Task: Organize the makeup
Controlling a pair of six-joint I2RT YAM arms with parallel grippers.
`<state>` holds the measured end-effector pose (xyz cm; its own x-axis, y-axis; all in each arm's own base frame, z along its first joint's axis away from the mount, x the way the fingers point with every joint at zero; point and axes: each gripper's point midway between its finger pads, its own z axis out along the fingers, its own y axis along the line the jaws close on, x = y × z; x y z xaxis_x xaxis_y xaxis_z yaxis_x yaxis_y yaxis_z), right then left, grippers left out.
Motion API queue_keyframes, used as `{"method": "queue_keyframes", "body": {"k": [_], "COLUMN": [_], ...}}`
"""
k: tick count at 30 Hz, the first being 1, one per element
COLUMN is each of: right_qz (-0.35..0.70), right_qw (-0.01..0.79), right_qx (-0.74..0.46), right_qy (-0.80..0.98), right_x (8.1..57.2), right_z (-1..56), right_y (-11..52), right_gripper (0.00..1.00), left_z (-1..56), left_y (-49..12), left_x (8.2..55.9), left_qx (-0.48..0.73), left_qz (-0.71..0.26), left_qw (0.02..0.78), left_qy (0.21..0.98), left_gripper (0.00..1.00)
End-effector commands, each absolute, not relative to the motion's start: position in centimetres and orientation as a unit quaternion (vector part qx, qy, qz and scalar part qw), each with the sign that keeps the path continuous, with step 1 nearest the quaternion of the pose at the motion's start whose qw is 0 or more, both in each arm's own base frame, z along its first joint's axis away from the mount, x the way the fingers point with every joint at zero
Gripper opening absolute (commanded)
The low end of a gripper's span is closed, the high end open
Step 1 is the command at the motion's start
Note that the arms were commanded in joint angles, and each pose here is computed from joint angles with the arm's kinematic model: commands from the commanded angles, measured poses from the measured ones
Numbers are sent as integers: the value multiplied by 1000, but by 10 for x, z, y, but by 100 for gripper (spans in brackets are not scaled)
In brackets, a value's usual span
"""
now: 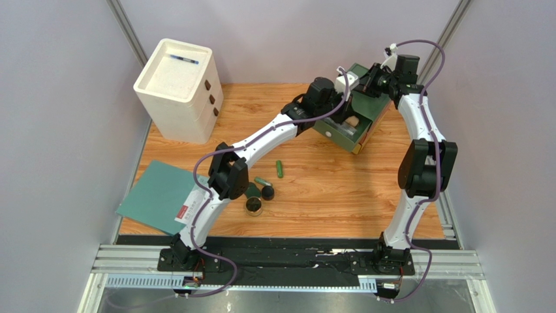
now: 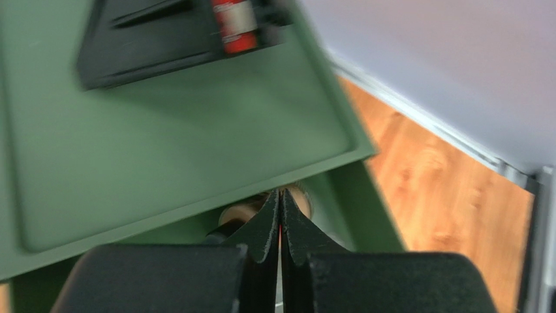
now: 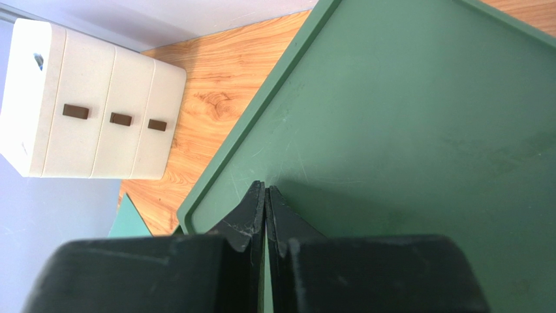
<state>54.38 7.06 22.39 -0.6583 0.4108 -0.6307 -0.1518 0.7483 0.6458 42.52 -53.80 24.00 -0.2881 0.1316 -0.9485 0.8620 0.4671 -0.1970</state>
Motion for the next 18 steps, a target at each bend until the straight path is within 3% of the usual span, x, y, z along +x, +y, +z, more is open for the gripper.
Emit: {"method": "queue_keyframes", "body": {"k": [1, 10, 18], "right_qz": [275, 273, 271], "right_qw": [139, 139, 135], "right_qx": [169, 169, 171], "right_qy": [936, 937, 938], "right_x": [459, 461, 460], "right_z": [59, 58, 55], "right_y": [67, 66, 65], "right_gripper": [5, 5, 5], "left_z": [264, 335, 342], "left_y": [-498, -479, -432], "left_x": [461, 431, 392], "left_qx": [305, 325, 334], "left_qz": [-318, -351, -340], "left_qw": [538, 611, 607], "left_qy": [719, 631, 636], "left_gripper": [0, 0, 0]}}
